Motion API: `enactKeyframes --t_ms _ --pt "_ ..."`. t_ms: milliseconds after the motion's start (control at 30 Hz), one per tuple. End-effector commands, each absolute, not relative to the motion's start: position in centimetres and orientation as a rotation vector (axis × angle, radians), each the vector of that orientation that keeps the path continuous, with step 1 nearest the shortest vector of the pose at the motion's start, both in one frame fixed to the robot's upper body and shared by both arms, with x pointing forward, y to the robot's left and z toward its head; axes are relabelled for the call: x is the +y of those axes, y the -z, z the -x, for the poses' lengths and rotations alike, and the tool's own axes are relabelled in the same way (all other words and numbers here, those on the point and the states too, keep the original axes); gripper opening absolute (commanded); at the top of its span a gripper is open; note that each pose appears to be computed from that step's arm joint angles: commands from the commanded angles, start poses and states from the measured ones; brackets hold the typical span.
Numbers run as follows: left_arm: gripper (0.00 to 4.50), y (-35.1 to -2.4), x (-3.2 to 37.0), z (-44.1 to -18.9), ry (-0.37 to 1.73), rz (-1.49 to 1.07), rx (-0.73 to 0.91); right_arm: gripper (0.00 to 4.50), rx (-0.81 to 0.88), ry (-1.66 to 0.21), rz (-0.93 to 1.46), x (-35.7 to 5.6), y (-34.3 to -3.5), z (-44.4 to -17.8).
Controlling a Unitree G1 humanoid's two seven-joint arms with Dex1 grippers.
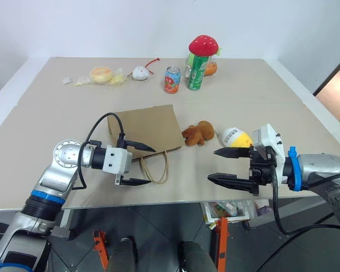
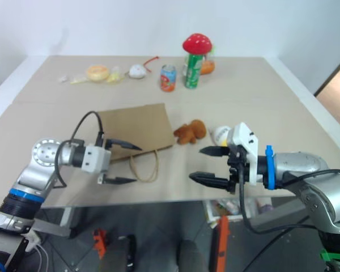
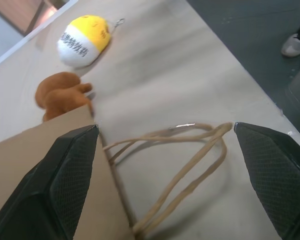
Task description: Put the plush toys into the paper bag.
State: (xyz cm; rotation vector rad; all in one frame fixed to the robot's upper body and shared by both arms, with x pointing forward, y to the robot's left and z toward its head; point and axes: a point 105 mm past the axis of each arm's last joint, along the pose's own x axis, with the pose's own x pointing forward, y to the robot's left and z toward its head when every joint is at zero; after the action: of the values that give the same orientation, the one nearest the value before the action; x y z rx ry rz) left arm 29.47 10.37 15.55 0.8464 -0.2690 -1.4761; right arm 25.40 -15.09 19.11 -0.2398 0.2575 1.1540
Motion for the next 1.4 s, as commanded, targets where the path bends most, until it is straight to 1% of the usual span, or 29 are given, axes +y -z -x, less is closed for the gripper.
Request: enactKeyframes --t_ms 33,167,267,400,600,900,933,967,1000,1033,1067,1100,1167,1200,1233,1267,1400 --pt "4.50 -15.7 10.1 -29.9 1.473 -0.886 -0.282 4.48 0.199 -1.140 0.255 -15.1 -20.3 -25.1" --pt "4.50 -15.0 10.1 -29.9 1.493 -0.900 -0.258 4.48 0.193 -1.133 0.249 -15.1 -20.4 -25.2" --pt "4.50 -14.7 10.0 -30.4 1.479 -0.915 -0.250 4.48 0.190 -1.132 0.245 -15.1 -20.4 -25.2" --pt "4.50 -14.7 9.6 -30.7 1.476 -0.918 -0.260 4.48 0.187 -1.130 0.243 -15.1 -20.5 -25.3" --pt "4.50 -15.5 8.6 -30.7 1.477 -0.855 -0.284 4.48 0.189 -1.128 0.238 -15.0 -20.4 -25.3" --pt "4.50 -14.8 8.8 -31.1 1.461 -0.848 -0.251 4.48 0.180 -1.121 0.234 -15.0 -20.5 -25.4" --pt "3.96 -14.7 8.8 -31.2 1.458 -0.853 -0.248 4.50 0.180 -1.121 0.233 -15.0 -20.5 -25.4" --pt "3.73 -14.5 8.8 -31.4 1.454 -0.865 -0.245 4.50 0.179 -1.121 0.233 -15.0 -20.5 -25.4" --pt "3.36 -14.4 8.9 -31.5 1.450 -0.878 -0.240 4.50 0.179 -1.121 0.233 -15.0 -20.5 -25.4" --pt "2.75 -14.2 9.0 -31.6 1.449 -0.888 -0.237 4.50 0.178 -1.121 0.233 -15.0 -20.5 -25.4" --pt "2.42 -14.2 9.1 -31.8 1.440 -0.904 -0.237 4.50 0.177 -1.121 0.232 -15.0 -20.6 -25.4" --pt "1.81 -14.1 9.3 -32.0 1.433 -0.919 -0.235 4.50 0.176 -1.121 0.233 -15.0 -20.6 -25.3" --pt "1.04 -14.1 9.4 -32.3 1.424 -0.934 -0.237 4.50 0.175 -1.120 0.232 -14.9 -20.6 -25.3" --pt "0.50 -14.2 9.4 -32.5 1.420 -0.930 -0.241 4.50 0.174 -1.119 0.232 -14.9 -20.6 -25.4" --pt "0.19 -14.4 9.3 -32.5 1.419 -0.920 -0.248 4.50 0.173 -1.118 0.231 -14.9 -20.6 -25.4" --pt "0.07 -14.7 9.1 -32.5 1.418 -0.902 -0.257 4.50 0.173 -1.117 0.231 -14.9 -20.6 -25.4" --pt "0.07 -16.0 8.4 -32.4 1.417 -0.768 -0.275 4.50 0.171 -1.118 0.230 -14.8 -20.5 -25.4"
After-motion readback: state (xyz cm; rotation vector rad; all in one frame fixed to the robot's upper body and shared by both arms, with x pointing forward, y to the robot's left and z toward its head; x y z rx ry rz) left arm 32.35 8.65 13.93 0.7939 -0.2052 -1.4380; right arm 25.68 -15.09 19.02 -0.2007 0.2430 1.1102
